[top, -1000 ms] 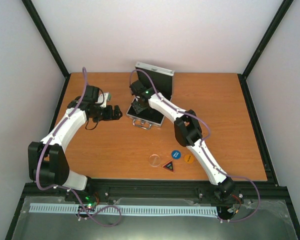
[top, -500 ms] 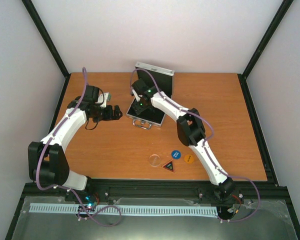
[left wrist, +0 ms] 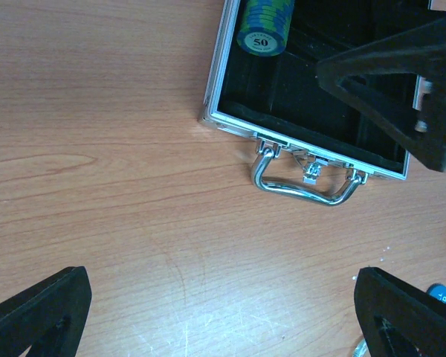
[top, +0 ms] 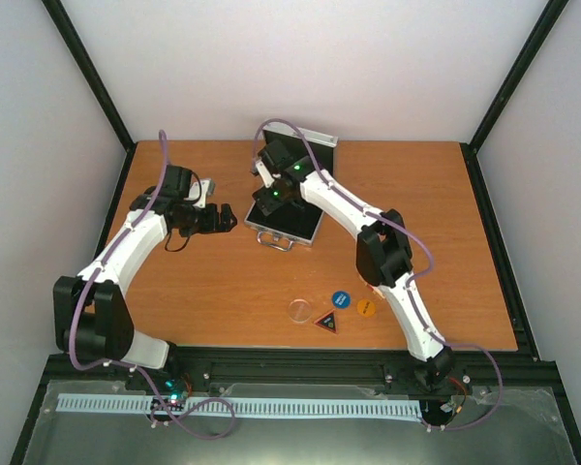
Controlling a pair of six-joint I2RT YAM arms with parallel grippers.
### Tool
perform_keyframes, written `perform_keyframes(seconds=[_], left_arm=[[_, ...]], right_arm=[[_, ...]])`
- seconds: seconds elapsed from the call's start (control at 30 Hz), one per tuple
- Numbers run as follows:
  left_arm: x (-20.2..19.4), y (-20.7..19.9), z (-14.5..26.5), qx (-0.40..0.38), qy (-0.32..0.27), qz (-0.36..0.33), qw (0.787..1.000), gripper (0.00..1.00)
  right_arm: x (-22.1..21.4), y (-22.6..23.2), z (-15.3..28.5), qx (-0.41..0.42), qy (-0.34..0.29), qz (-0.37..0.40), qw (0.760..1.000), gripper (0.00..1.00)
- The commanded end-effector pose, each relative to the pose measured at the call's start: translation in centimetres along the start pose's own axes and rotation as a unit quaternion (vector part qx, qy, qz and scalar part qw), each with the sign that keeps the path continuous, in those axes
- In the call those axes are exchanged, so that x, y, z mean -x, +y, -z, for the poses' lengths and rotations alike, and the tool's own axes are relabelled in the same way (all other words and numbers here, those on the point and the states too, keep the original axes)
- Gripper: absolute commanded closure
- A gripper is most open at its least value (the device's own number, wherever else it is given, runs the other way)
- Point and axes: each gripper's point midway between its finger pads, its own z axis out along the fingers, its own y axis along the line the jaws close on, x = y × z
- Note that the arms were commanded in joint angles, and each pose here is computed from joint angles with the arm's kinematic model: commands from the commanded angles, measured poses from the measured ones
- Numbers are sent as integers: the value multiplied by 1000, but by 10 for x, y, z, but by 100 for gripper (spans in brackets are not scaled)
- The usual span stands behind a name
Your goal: Pack up texas hold em set
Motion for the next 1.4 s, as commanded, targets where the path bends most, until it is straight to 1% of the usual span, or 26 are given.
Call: perform_keyframes(seconds=[0.0,0.1,0.23,0.27,0.3,0.33,0.4,0.47,0.53,0.6,0.67,0.73,0.8,0.87,0.93,1.0,1.03,1.07,1.13,1.27,1.37], left_arm=[[6,-5,10,-8,-20,-11,1000,0],[6,-4,11,-6,-20,-14,1000,0],[8,-6,14,-9,-25,-13,1000,0],[9,-7,16,-10,-29,-13,999,0],[11,-9,18,-11,-32,-13,999,0],[12,-10,20,-12,-36,-13,999,0],[15,-11,25,-11,-42,-16,999,0],[18,-11,29,-7,-48,-19,999,0],[20,-11,33,-2,-54,-22,998,0],[22,-11,35,0,-57,-22,998,0],[22,-12,35,-2,-59,-22,998,0],[21,-13,37,-5,-62,-19,998,0],[20,-14,37,-10,-62,-15,998,0],[20,-16,38,-14,-63,-14,998,0],[21,-19,38,-22,-64,-12,998,0],[21,-21,38,-28,-65,-12,997,0],[21,-21,39,-29,-67,-12,997,0],[21,-21,39,-28,-66,-13,997,0],[20,-21,40,-27,-68,-15,997,0],[19,-18,38,-24,-67,-12,997,0],[18,-18,38,-24,-67,-10,997,0]], right_arm=[[2,8,36,-1,-5,-2,1000,24],[-11,1,51,-22,12,-8,1000,21],[-36,-9,80,-56,34,-20,998,12],[-44,-12,86,-67,40,-23,997,8],[-51,-15,94,-76,43,-27,996,1],[-59,-17,101,-83,47,-31,995,0],[-75,-20,115,-90,53,-43,994,0],[-90,-18,126,-80,61,-59,993,0],[-110,-9,132,-56,83,-73,992,0],[-138,-2,135,-46,115,-85,989,0],[-165,-4,143,-63,131,-93,985,0],[-183,-12,160,-89,127,-111,982,0],[-204,-22,171,-123,139,-140,973,0],[-233,-32,174,-147,174,-173,958,0],[-265,-47,170,-161,216,-215,939,0],[-288,-57,162,-130,230,-278,924,0],[-294,-59,159,-108,227,-304,919,0],[-295,-60,156,-95,220,-312,919,0],[-293,-63,154,-91,216,-299,925,0],[-294,-71,143,-97,244,-252,931,0],[-293,-75,138,-100,245,-227,937,0]])
